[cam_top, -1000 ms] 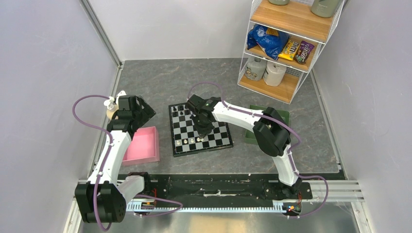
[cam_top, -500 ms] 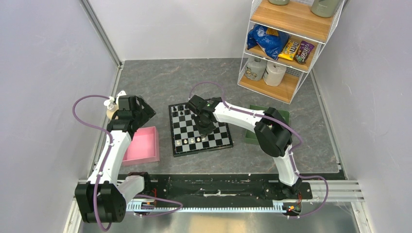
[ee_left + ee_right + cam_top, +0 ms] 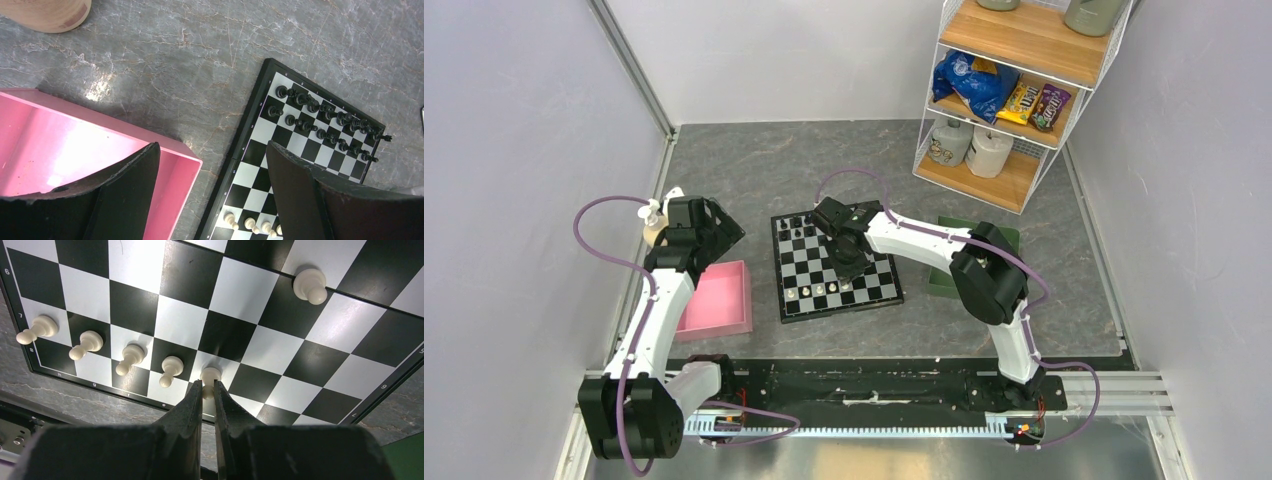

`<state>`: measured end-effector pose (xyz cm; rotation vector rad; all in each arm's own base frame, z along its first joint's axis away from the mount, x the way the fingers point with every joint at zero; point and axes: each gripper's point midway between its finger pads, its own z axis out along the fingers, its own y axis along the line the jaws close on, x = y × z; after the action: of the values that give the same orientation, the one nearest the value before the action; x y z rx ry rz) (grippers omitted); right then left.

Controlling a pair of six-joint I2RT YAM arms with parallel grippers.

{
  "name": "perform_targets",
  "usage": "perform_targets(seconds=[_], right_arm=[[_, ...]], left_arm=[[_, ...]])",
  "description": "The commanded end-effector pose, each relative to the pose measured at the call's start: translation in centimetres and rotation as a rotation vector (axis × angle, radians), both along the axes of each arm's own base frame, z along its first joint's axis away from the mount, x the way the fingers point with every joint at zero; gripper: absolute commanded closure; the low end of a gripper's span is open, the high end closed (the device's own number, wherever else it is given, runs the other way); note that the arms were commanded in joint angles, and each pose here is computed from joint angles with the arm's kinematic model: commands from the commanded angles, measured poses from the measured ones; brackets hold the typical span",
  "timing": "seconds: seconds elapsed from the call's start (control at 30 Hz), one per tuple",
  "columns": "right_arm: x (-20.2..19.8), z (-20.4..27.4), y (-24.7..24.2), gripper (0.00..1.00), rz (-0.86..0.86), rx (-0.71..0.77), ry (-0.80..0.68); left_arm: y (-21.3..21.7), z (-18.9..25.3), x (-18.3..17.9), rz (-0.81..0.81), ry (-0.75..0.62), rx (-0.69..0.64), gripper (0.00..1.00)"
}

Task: Set up the chess pieces on the board

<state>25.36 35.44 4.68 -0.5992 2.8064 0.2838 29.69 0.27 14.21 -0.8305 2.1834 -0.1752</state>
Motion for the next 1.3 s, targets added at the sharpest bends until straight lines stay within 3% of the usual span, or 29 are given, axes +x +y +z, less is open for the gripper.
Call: perform_targets(seconds=[0.0,0.47,0.8,1.27], right_arm=[[0.2,1.0,-0.1,0.82,-0.006,0.010,-0.021],[2.1,5.9,1.5,0.56,0.017,0.124,-0.107],[7.1,5.5,-0.4,0.54,-0.069,0.116,-0.121],[8.8,2.5,-0.2,0.55,-0.087,0.081,-0.085]], left_arm=[[-0.1,1.0,0.6,-0.009,-0.051,-0.006,0.15],[-0.1,1.2,0.6,-0.010,-0.055,-0.005,0.15],[0.0,1.3,0.6,-0.006,-0.058,0.000,0.15],[0.0,1.3,0.8,-0.011,-0.053,0.001,0.15]])
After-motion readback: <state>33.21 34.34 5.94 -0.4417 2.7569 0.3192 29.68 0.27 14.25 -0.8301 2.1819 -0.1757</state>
